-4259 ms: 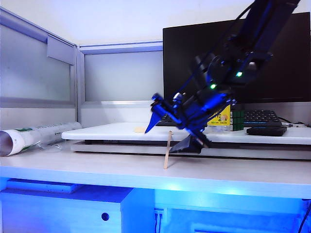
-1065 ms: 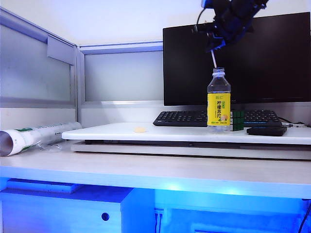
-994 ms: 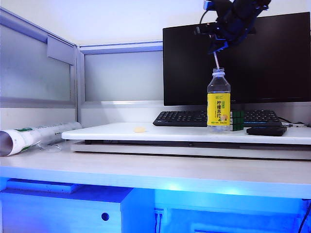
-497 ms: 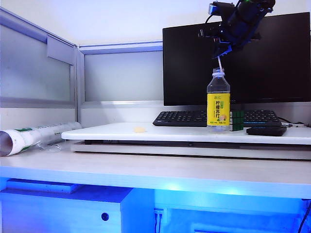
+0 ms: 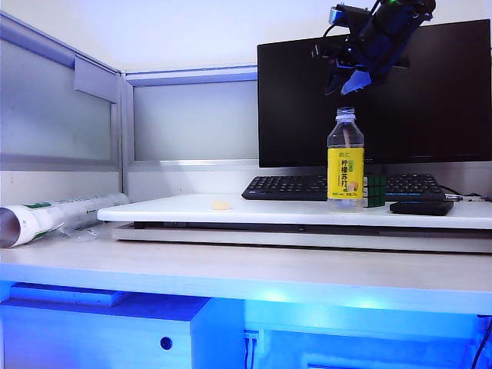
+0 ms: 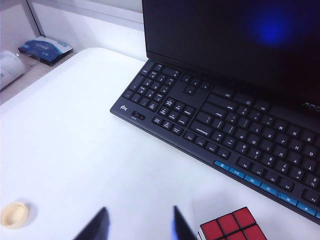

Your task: Grab a stick from the table and stick it in a plastic bottle.

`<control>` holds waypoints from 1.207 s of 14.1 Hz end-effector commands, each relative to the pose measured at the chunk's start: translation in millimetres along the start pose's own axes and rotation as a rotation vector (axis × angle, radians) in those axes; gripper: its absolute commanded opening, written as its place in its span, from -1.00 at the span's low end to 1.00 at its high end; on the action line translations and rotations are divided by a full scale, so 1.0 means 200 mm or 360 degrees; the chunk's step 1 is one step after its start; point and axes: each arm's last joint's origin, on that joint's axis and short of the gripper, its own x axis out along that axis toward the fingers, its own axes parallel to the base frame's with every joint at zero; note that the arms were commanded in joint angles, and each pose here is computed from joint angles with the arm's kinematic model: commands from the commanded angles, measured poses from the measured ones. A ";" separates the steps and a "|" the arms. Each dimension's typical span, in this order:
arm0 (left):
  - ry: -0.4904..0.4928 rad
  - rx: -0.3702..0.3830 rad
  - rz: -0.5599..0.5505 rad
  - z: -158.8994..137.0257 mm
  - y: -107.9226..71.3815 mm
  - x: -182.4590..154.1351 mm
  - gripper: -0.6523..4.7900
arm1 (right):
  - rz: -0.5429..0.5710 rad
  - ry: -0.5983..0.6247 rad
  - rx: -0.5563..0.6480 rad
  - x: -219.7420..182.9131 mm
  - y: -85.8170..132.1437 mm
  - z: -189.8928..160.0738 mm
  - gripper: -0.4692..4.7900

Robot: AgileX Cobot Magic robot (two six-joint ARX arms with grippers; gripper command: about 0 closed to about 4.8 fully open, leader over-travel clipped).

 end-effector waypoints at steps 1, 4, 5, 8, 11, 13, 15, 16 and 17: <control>-0.0016 0.0011 0.0001 0.01 0.00 0.00 -0.78 | -0.0001 -0.0123 0.0005 -0.07 0.01 0.08 -0.37; -0.0027 0.0009 0.0115 0.01 0.01 0.00 -0.78 | -0.0076 -0.0357 -0.0023 -0.26 0.02 0.25 -0.86; -0.0031 0.0012 0.0144 0.01 0.01 0.00 -0.78 | -0.0087 -0.0388 -0.0024 -0.31 0.01 0.28 -0.86; -0.0044 0.0012 0.0247 0.01 0.02 0.00 -0.78 | -0.0126 -0.0423 -0.0021 -0.49 0.00 0.35 -0.86; -0.0012 0.0023 0.0371 -0.01 0.04 0.00 -0.78 | -0.0195 -0.0324 -0.0044 -0.66 -0.04 0.37 -0.86; 0.0039 -0.0013 0.0421 -0.02 0.04 -0.01 -0.78 | -0.0222 -0.0323 -0.0036 -0.76 -0.05 0.34 -0.86; 0.0113 -0.0063 0.0455 -0.05 0.04 -0.01 -0.78 | -0.0260 -0.0339 -0.0033 -0.87 -0.04 0.26 -0.86; 0.0160 -0.0094 0.0494 -0.07 0.05 -0.01 -0.78 | -0.0276 -0.0354 -0.0034 -0.94 -0.02 0.19 -0.86; 0.0195 -0.0115 0.0521 -0.08 0.05 -0.01 -0.78 | -0.0281 -0.0362 -0.0032 -0.99 -0.01 0.14 -0.86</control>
